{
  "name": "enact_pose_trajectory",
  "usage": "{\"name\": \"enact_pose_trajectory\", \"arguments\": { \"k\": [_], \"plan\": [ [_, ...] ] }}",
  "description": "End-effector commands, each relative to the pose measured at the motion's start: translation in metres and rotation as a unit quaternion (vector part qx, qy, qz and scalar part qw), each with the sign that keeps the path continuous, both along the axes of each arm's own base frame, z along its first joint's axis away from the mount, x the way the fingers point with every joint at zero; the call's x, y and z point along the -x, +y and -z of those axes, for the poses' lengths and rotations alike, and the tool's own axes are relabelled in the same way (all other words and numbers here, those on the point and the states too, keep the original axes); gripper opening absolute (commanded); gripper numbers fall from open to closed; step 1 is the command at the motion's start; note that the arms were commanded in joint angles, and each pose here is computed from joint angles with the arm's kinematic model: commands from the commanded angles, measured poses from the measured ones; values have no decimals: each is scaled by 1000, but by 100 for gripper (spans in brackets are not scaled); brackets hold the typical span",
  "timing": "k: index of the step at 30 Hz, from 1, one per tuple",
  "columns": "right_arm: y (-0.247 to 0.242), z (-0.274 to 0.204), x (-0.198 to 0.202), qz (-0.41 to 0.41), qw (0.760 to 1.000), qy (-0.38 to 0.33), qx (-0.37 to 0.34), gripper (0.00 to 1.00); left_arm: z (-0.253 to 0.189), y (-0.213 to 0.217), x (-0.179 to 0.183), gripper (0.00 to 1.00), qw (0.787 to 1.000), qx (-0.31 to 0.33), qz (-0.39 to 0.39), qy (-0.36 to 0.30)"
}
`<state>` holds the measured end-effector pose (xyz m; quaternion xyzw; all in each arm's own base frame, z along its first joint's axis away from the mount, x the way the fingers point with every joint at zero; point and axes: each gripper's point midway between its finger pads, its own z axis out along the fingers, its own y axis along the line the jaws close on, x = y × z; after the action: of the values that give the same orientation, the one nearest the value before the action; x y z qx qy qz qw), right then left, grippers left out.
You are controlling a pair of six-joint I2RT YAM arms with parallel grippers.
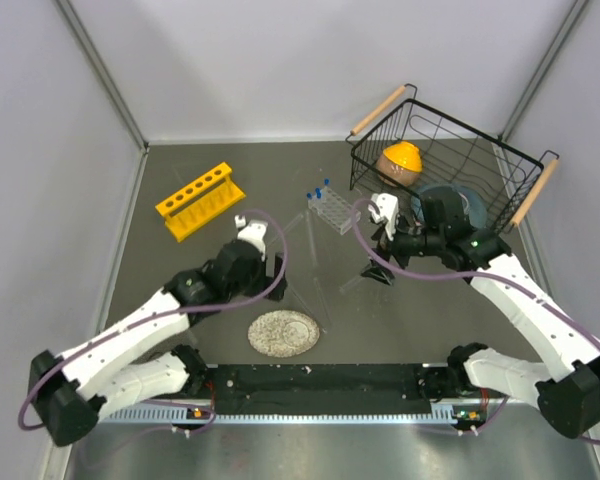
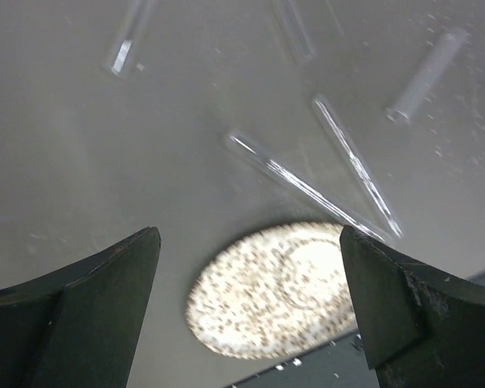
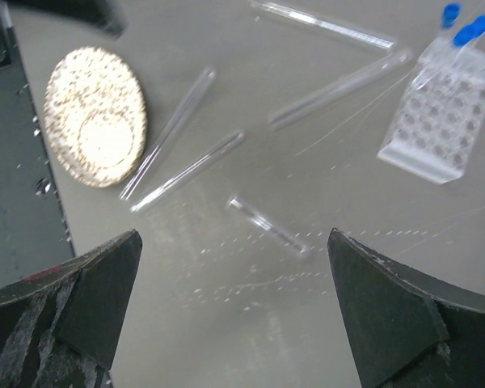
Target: Organize the chemistry lab equipment
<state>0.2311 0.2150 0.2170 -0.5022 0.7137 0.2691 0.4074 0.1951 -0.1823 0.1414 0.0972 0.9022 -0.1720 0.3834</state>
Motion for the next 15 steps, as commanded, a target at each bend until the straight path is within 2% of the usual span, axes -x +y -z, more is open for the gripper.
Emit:
{"name": "enact_pose_trajectory", "arguments": {
  "k": [1, 7, 15],
  "plan": [
    [0, 10, 22, -33, 998, 27, -56, 99, -8, -2, -40, 98, 998, -53, 43, -2],
    [-7, 17, 22, -27, 997, 18, -67, 99, 3, -11, -97, 95, 991, -113, 72, 26],
    [-13, 19, 21, -16, 998, 3, -59, 99, 33, -22, -171, 79, 971, -192, 125, 64]
  ]
}}
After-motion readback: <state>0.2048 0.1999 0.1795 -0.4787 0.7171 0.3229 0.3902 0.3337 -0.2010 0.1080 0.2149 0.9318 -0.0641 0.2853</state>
